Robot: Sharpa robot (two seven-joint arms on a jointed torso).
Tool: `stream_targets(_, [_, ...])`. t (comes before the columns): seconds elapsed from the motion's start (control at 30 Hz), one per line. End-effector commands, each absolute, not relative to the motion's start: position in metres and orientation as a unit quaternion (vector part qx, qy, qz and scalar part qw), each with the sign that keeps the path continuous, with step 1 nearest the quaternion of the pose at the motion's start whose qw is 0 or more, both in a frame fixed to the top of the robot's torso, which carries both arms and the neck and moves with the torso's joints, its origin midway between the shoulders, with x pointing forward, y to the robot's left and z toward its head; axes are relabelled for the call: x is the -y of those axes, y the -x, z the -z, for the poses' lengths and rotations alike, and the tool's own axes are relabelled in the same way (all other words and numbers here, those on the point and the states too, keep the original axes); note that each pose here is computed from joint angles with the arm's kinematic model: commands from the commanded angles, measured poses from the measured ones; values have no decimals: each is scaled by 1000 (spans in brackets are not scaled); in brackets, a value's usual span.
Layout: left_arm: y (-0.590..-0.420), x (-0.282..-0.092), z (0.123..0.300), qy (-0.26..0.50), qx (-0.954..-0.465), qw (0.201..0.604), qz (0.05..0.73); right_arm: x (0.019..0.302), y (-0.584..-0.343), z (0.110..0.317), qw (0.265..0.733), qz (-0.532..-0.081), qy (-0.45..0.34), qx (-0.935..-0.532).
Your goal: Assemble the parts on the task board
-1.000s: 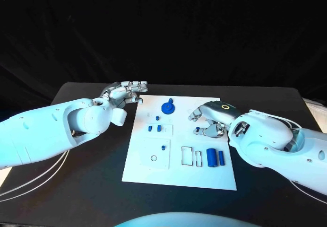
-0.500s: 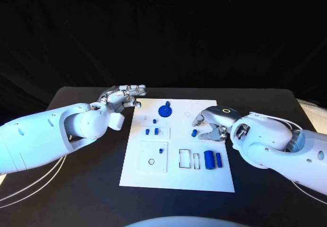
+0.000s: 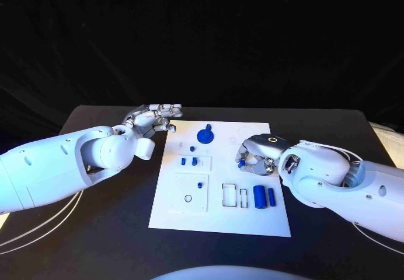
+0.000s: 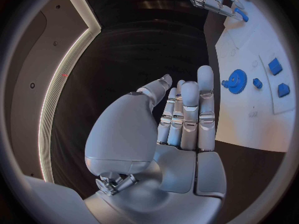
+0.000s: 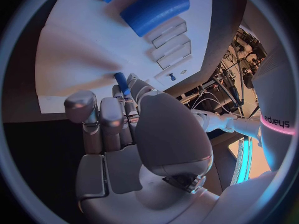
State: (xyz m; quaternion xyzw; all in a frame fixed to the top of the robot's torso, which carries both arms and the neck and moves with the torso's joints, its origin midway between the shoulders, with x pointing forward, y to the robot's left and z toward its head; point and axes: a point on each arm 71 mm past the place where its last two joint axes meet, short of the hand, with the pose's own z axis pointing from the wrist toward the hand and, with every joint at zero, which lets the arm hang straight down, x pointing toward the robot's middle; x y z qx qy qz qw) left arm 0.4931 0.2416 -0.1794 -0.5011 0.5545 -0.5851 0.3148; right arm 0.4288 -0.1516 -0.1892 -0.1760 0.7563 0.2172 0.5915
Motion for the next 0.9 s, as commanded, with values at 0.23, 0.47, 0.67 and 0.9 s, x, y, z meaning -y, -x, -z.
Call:
stream_targets(0.23, [-492,-239,178,494,-556,308,593,150,-430,193,596,-215,179,-753])
stream_targets(0.47, [-492,-239,178,494,-556,309,593,149,-431,189,618,-224,172,-734])
stream_targets(0.67, [-493,-239,178,494,-556,309,593,147,-421,179,624,-254,151,-723])
stream_targets(0.9, [-493,-238,178,493,-555,309,594,142,-409,159,636,-284,138,-704])
